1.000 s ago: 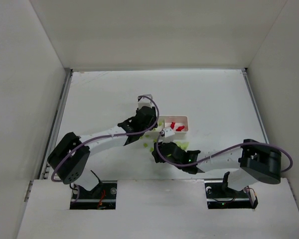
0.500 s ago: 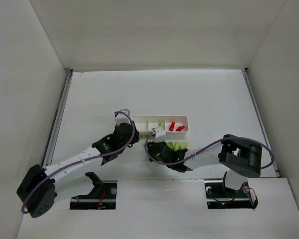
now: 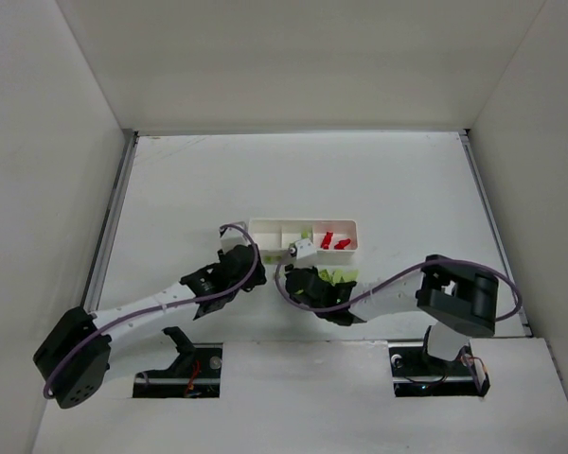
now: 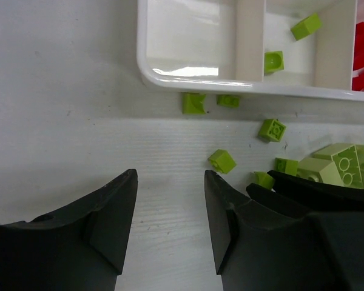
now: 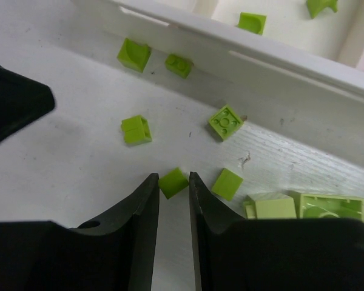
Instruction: Sort the legos into containers by color
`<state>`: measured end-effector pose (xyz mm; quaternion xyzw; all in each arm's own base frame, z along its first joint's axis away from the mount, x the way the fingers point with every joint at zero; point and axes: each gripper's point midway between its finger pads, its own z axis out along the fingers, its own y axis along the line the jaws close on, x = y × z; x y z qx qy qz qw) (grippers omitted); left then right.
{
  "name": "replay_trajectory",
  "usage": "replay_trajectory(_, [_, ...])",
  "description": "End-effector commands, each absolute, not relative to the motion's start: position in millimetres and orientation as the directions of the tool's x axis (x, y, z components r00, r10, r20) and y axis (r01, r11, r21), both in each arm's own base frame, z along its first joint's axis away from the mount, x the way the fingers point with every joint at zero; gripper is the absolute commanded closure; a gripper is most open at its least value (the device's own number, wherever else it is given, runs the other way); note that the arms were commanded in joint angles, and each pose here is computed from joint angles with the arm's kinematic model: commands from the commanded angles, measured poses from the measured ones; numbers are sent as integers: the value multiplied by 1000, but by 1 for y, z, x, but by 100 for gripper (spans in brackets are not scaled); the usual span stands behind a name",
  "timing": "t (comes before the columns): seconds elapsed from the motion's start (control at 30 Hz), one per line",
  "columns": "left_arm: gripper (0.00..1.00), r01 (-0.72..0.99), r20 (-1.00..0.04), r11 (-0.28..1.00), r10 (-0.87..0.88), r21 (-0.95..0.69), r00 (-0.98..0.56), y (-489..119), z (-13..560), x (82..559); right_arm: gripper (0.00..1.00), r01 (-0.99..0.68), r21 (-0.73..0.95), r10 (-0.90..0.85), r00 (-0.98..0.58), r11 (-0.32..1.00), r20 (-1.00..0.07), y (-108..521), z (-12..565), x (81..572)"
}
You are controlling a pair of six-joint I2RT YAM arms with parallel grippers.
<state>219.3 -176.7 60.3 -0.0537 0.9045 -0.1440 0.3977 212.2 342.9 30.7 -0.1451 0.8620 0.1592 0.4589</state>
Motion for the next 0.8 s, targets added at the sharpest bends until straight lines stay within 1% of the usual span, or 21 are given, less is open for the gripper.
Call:
replay_trajectory(0.0, [54,42,-711,933,-244,-358,-659,-198,69,227,73,-380,194,-16,-484,905,-875,339,73,218])
replay_trajectory(0.17, [54,82,-711,927,-220,-365,-668,-220,68,230,73,-365,285,96,-458,886,-884,321,116,220])
replay_trajectory(0.3, [54,98,-714,928,-206,-360,-669,-232,64,236,73,-313,322,171,-426,894,-888,305,140,254])
replay_trajectory(0.53, [54,114,-720,929,-192,-352,-666,-239,58,238,71,-290,322,177,-431,901,-885,315,143,302])
replay_trajectory(0.63, [54,113,-720,933,-183,-343,-670,-239,53,239,64,-278,308,164,-439,910,-883,317,135,313])
replay_trajectory(0.77, [54,122,-713,935,-164,-332,-681,-242,47,237,46,-269,313,178,-428,911,-886,316,138,318])
